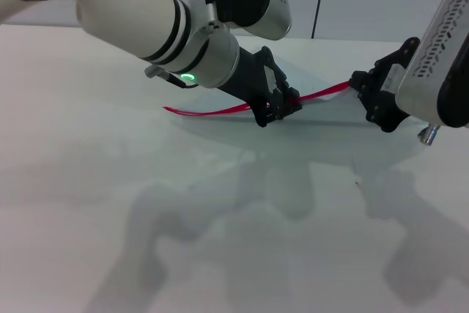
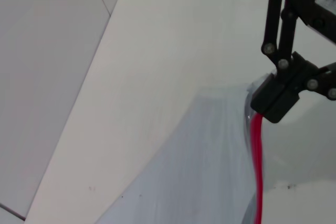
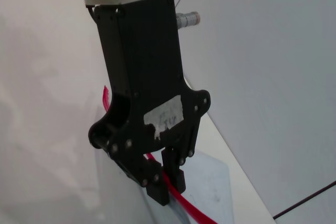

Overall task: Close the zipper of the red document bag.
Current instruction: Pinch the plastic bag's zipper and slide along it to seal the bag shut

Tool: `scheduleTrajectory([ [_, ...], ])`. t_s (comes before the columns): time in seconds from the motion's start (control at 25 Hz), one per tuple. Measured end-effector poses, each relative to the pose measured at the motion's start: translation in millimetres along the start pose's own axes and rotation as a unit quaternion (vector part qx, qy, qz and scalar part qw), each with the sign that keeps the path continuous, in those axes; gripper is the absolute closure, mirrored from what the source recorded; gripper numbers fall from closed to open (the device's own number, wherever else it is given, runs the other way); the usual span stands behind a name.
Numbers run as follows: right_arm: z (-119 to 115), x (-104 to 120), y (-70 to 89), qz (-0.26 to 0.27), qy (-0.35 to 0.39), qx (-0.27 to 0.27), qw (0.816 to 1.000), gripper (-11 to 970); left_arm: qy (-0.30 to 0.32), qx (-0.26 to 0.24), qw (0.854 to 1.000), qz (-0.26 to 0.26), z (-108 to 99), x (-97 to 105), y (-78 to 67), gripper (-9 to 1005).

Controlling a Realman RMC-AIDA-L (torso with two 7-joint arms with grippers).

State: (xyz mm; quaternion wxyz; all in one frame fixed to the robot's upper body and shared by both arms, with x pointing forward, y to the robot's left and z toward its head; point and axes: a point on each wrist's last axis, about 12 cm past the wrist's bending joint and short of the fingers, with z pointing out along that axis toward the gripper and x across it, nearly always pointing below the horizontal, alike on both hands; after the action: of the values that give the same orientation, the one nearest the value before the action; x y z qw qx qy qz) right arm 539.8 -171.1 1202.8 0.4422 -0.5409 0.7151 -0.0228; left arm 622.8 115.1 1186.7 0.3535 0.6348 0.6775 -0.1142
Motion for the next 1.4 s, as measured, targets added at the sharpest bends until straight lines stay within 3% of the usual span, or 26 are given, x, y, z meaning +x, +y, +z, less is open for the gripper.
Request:
scheduleTrajectory([
  [0.8, 0, 2, -2.9, 0.004, 0.001, 0.006, 1.000, 935, 0.000, -0.011, 1.000, -0.002, -1, 1, 1.6, 901],
  [1.2, 0, 11, -10.1, 0.014, 0.011, 0.018, 1.000, 934, 0.013, -0.026, 0.999, -0.038, -10, 29, -1.8, 910],
  [1.4, 1, 17, -15.9, 0.020, 0.018, 0.030, 0.999, 933, 0.022, -0.048, 0.996, -0.070, -21, 53, -4.2, 906],
])
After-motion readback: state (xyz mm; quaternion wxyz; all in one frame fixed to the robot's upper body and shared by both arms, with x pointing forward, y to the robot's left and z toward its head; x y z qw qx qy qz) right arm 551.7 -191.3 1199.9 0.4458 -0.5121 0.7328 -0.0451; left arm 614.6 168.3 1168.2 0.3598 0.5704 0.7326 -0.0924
